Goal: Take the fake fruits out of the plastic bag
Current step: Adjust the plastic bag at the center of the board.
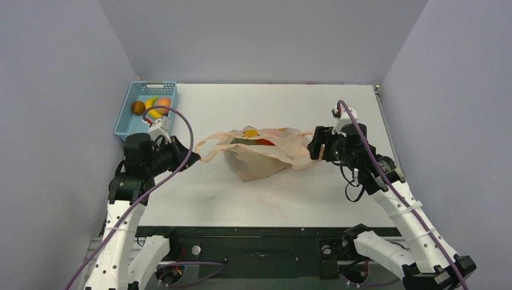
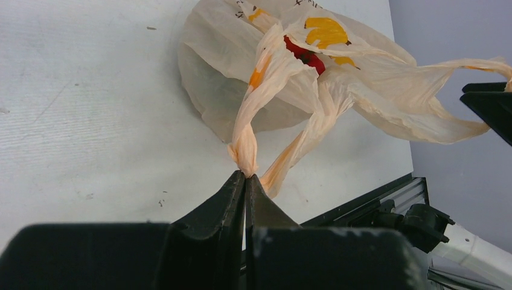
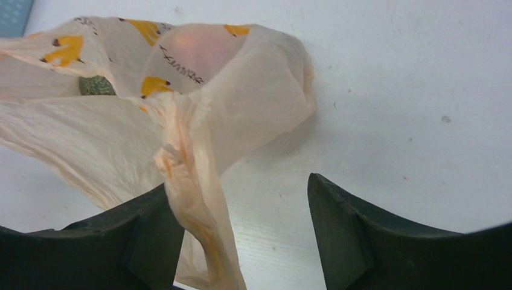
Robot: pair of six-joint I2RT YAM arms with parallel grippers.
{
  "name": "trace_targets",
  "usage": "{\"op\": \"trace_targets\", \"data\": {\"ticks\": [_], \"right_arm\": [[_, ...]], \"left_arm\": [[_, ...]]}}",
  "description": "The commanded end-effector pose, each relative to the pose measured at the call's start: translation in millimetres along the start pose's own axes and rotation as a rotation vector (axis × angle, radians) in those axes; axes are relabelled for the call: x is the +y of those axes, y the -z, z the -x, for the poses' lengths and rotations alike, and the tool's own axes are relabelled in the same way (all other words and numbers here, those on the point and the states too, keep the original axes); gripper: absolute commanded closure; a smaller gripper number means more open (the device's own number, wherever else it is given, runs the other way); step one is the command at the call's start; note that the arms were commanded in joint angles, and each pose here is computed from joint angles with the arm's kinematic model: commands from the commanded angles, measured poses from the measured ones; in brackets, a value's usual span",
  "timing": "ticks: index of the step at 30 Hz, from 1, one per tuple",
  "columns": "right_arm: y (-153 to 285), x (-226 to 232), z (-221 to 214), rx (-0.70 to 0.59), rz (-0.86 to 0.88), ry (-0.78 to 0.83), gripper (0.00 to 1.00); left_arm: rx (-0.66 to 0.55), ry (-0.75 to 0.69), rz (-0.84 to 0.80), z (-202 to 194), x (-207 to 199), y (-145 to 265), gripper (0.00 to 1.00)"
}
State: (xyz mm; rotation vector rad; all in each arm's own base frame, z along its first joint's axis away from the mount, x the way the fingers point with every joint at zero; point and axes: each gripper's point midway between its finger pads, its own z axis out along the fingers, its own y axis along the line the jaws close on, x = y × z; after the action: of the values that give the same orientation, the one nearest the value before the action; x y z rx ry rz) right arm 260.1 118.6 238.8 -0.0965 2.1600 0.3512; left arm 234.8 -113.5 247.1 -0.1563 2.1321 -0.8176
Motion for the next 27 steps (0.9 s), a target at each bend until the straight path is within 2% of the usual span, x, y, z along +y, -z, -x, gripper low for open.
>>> {"op": "trace_targets", "data": {"ticks": [1, 5, 11, 15, 17, 20, 24, 27], "right_arm": [[13, 22, 58, -0.132, 0.069, 0.106, 0.32], [3, 46, 66, -0.108, 0.156, 0.141, 0.3], [-11, 63, 63, -0.062, 0.173, 0.216, 0.29], [-25, 69, 46, -0.005, 0.153, 0.279, 0.29], [-32, 68, 38, 0.019, 0.137, 0.291, 0.29], [-36, 68, 31, 0.03, 0.131, 0.271, 0.31], [-40, 69, 26, 0.031, 0.132, 0.242, 0.44], [-42, 69, 25, 0.036, 0.13, 0.24, 0.63]], "left_arm": [[0.021, 0.019, 0.023, -7, 5, 3, 1.0], [0.014, 0.047, 0.074, -5, 11, 5, 1.0], [-0.007, 0.062, 0.062, -4, 7, 7, 1.0], [0.005, 0.09, 0.006, -7, -1, 3, 0.76], [0.003, 0.12, -0.048, -8, -9, 0, 0.67], [0.021, 0.211, -0.16, -10, -25, -6, 0.62], [-0.017, 0.266, -0.252, -3, -34, -16, 0.58], [-0.035, 0.273, -0.259, 2, -34, -18, 0.58]]}}
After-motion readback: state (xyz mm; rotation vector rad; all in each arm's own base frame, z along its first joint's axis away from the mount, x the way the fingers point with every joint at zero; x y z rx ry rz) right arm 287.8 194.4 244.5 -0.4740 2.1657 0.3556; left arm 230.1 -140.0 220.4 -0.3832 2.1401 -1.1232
